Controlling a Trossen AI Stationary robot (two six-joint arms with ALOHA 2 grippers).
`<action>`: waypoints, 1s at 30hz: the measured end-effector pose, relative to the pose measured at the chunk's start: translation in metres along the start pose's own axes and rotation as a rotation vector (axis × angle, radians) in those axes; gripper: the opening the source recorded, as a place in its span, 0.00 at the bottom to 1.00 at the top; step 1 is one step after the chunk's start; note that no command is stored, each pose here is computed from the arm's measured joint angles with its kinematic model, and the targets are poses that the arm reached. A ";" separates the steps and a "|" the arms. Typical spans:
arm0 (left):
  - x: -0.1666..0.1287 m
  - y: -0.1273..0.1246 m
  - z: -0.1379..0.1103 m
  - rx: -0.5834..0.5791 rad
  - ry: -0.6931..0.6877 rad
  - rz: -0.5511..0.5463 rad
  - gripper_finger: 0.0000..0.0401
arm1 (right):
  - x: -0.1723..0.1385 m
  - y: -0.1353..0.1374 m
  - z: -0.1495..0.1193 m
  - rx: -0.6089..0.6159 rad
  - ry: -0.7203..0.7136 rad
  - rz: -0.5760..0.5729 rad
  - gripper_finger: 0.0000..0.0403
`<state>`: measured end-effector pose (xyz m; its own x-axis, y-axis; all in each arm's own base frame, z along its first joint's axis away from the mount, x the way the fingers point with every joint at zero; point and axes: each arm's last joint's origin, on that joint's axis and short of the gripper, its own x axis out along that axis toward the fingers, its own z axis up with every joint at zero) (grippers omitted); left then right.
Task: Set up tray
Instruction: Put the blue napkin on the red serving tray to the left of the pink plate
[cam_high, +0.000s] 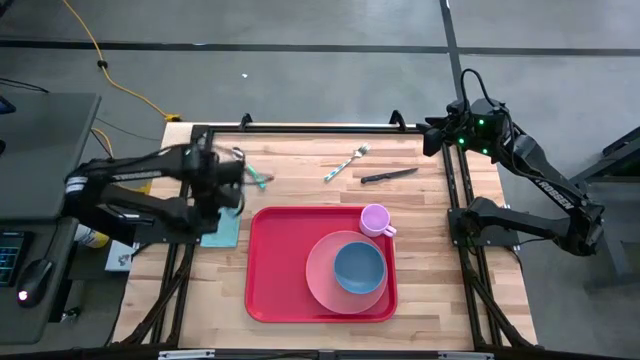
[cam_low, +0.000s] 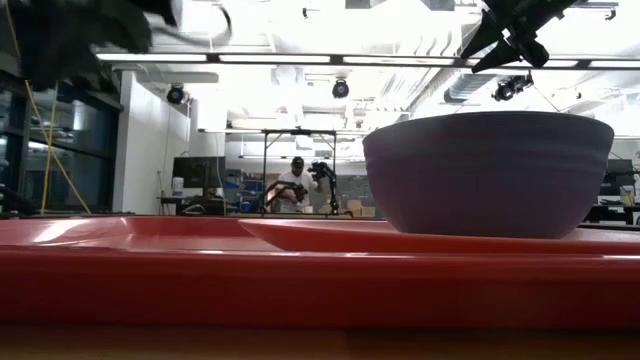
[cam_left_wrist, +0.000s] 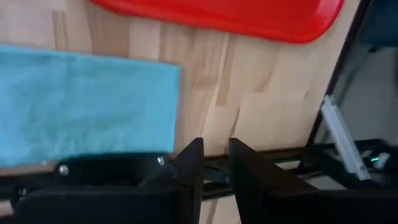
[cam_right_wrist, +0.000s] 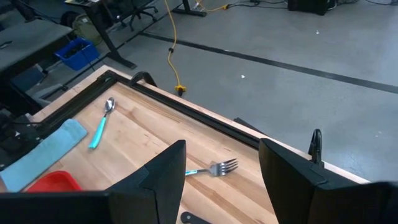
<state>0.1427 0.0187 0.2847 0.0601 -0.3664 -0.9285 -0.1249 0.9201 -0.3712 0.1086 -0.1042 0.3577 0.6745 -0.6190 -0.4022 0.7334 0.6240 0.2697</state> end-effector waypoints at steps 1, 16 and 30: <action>0.001 -0.009 -0.002 0.010 -0.004 0.015 0.26 | 0.000 0.000 0.000 0.001 0.000 0.001 0.45; 0.057 -0.109 -0.038 0.194 -0.092 0.402 0.26 | 0.000 0.001 0.001 -0.001 -0.011 0.012 0.45; 0.141 -0.143 -0.027 0.125 -0.070 0.726 0.26 | 0.000 0.001 0.002 -0.001 -0.017 0.024 0.45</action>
<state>0.1425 -0.1687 0.2063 0.0685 0.3462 -0.9356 -0.0435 0.9380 0.3439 0.1096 -0.1044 0.3597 0.6931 -0.6121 -0.3806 0.7171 0.6393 0.2777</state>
